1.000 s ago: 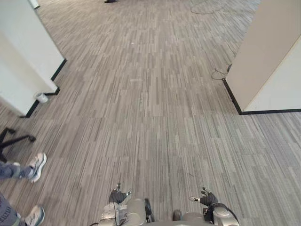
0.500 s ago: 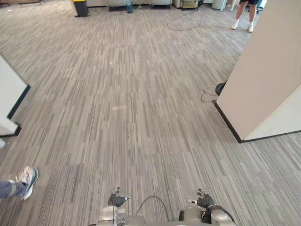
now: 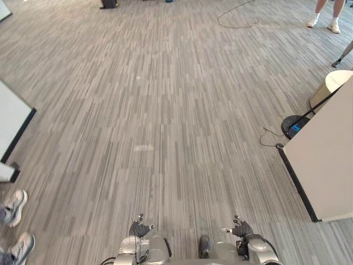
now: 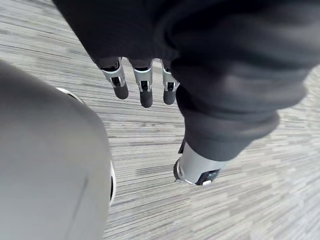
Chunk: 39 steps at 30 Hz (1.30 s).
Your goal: Organize washtable
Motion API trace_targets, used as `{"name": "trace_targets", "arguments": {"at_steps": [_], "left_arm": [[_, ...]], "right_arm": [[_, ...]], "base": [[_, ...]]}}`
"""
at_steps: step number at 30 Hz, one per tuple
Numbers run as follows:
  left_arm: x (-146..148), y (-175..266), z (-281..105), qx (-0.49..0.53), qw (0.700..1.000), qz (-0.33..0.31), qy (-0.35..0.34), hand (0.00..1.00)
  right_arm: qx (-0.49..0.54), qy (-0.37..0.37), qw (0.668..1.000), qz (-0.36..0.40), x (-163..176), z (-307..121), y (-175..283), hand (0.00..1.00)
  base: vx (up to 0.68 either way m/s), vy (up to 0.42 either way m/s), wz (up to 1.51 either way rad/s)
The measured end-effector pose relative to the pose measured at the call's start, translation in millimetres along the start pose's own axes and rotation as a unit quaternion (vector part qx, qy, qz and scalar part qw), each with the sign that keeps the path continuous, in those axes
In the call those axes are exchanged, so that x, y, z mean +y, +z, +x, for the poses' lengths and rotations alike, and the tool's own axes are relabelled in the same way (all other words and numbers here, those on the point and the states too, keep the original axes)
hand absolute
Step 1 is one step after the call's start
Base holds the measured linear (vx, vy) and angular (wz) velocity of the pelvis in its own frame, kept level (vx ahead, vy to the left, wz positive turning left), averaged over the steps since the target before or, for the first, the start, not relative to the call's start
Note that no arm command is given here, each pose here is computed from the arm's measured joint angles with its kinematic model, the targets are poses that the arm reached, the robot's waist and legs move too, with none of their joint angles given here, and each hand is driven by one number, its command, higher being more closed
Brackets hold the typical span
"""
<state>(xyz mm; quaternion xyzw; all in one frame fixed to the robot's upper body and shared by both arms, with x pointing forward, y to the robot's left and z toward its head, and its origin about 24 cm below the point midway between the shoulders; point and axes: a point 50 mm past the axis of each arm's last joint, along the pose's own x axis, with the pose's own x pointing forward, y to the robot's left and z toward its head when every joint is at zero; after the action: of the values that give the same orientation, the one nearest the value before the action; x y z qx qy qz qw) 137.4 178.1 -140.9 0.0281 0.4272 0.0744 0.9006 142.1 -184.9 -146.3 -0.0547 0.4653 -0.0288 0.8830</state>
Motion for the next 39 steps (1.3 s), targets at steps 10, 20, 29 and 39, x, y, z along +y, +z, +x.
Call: {"name": "trace_targets", "arguments": {"at_steps": [10,20,29,39], "left_arm": [[7.8,-5.6,-1.2,0.006,1.0,0.004,0.007,0.0],[4.6,-18.5,-1.7,0.043,0.998,0.054,-0.011,0.0],[-6.9,-16.8,-2.6,0.039,0.999,0.021,-0.019,0.0],[-9.5,-18.0,-2.4,0.044,0.999,0.02,-0.022,0.0]], "right_arm": [[0.028,0.008,0.999,0.017,10.2,-6.5,-22.4,0.0],[-0.029,0.012,0.999,0.013,11.5,-1.5,7.4,0.0],[-0.013,-0.009,1.0,0.023,0.1,-4.2,-2.2,0.0],[0.01,-0.019,0.999,0.043,-2.7,-7.3,-17.7,0.0]], "base": [[0.61,0.287,-0.27],[0.53,0.101,0.29],[0.53,-0.114,0.32],[0.17,0.084,-0.1]]}}
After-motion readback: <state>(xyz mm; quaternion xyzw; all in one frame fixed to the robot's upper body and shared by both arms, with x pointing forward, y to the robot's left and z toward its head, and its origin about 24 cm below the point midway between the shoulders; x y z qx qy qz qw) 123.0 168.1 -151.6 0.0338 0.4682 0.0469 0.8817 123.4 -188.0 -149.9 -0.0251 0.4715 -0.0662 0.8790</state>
